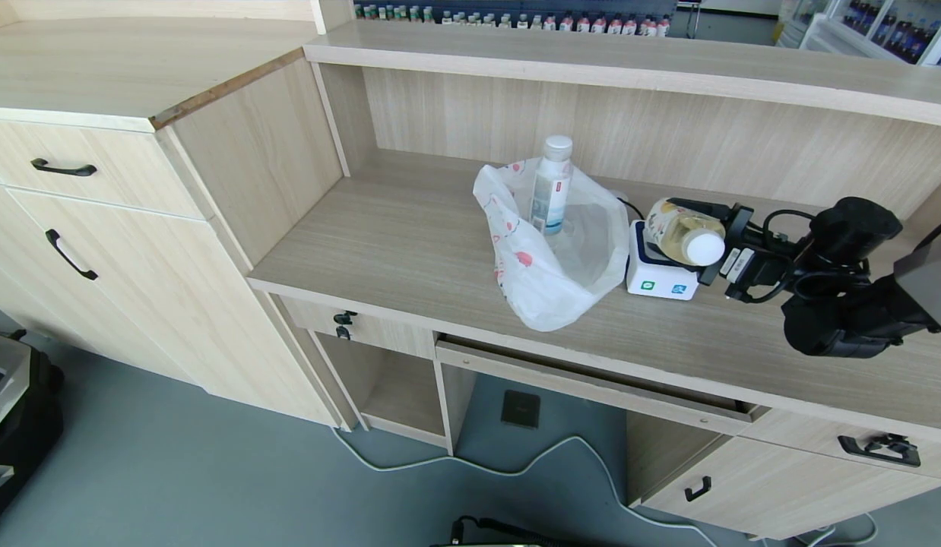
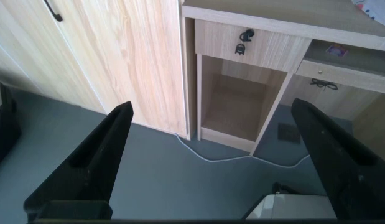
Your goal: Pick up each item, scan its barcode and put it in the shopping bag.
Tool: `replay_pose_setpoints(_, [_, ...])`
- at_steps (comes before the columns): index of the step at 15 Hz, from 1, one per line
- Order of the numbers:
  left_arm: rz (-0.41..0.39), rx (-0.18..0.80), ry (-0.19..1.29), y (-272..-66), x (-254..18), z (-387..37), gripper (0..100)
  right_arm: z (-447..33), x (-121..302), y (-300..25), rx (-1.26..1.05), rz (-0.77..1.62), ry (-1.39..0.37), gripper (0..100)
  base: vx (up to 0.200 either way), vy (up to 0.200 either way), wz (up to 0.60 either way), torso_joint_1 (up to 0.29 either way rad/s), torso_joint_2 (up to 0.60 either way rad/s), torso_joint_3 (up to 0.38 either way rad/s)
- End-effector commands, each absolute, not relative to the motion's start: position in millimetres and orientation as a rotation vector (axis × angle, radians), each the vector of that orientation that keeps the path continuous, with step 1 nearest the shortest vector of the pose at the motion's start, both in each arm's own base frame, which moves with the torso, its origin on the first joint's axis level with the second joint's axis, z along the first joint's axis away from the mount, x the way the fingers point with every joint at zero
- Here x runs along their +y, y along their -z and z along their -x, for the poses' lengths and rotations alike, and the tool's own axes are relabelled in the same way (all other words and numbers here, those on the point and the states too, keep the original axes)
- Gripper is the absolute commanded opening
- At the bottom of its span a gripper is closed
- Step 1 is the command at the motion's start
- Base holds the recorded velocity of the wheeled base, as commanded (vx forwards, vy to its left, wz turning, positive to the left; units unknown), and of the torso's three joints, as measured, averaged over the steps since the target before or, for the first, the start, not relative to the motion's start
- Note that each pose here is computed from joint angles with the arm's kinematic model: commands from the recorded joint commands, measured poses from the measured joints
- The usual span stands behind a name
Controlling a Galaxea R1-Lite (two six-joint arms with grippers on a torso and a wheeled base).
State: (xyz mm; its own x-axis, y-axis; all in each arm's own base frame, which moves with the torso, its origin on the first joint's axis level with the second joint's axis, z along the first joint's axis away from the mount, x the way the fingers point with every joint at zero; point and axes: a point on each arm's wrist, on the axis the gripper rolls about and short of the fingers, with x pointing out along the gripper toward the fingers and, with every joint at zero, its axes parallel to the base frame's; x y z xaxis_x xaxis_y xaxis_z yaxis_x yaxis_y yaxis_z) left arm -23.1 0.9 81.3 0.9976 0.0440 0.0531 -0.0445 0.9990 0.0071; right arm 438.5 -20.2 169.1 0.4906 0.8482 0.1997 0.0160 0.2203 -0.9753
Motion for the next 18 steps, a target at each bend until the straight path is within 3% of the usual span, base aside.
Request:
replay_pose_setpoints(1, [-0.008,-0.053,-0.045,-81.2,0.9,23.1,100,-440.7,-19.9,-166.0,-0.895,1.218,-0.701,0,0.000,0.000,0.00,0.000,0.00,0.000])
replay_pose_setpoints(14, [-0.008,-0.053,-0.045,-81.2,0.9,23.1,100,-447.1,-16.3,-162.6,-0.895,1.196,-0.714,0,0.000,0.000,0.00,0.000,0.00,0.000])
replay_pose_setpoints(17, [-0.008,-0.053,-0.045,-81.2,0.9,23.1,100,-439.7,-16.4,-181.7,-0.912,1.185,-0.706,0,0.000,0.000,0.00,0.000,0.00,0.000])
replay_pose_setpoints(18, [-0.008,-0.052,-0.045,-81.1,0.9,23.1,100,-428.2,-16.8,-204.0,-0.916,1.151,-0.708,0,0.000,0.000,0.00,0.000,0.00,0.000])
